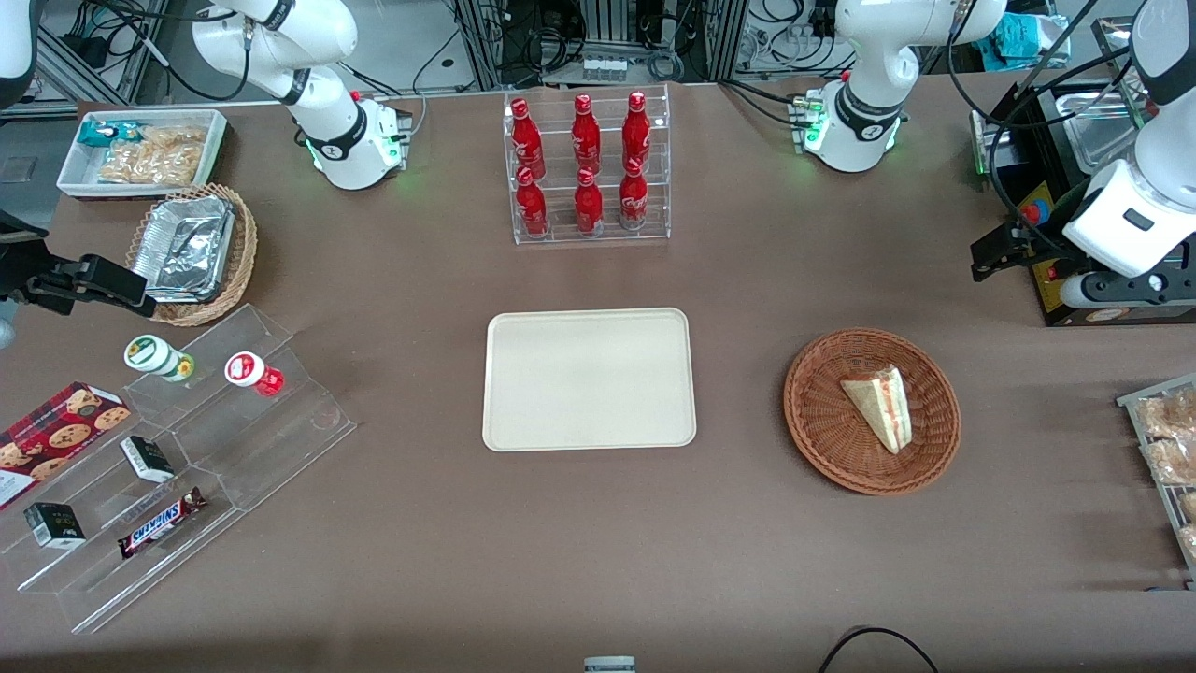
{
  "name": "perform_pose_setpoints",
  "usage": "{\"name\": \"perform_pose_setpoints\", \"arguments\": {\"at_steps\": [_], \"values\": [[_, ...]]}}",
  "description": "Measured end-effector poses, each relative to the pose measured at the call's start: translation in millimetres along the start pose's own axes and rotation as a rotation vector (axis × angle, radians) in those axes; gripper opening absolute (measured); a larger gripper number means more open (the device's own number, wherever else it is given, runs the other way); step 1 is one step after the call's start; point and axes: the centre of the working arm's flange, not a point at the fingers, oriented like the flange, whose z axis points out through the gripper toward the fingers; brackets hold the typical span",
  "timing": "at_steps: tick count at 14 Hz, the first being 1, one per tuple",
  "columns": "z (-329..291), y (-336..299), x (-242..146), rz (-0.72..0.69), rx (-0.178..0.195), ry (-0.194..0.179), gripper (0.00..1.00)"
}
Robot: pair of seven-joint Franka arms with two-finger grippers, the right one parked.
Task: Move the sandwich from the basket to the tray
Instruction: 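Move the left gripper over the wicker basket toward the wrapped sandwich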
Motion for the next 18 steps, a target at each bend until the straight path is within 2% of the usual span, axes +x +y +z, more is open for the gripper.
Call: {"name": "perform_pose_setpoints", "arguments": {"at_steps": [4, 6, 8, 11, 14, 16, 18], "values": [[14.3, 8.3, 1.1, 0.018, 0.004, -0.029, 1.0], [35.8, 10.6, 7.7, 0.021, 0.006, -0.065, 1.0], [70.9, 11.7, 21.0, 0.021, 0.006, -0.075, 1.0], [142.9, 13.2, 33.9, 0.022, 0.001, -0.039, 1.0], [208.2, 12.6, 31.2, 0.011, -0.009, 0.054, 1.0], [240.4, 10.7, 24.9, -0.064, -0.019, 0.111, 1.0], [258.7, 10.4, 20.6, -0.182, -0.028, 0.118, 1.0]]}}
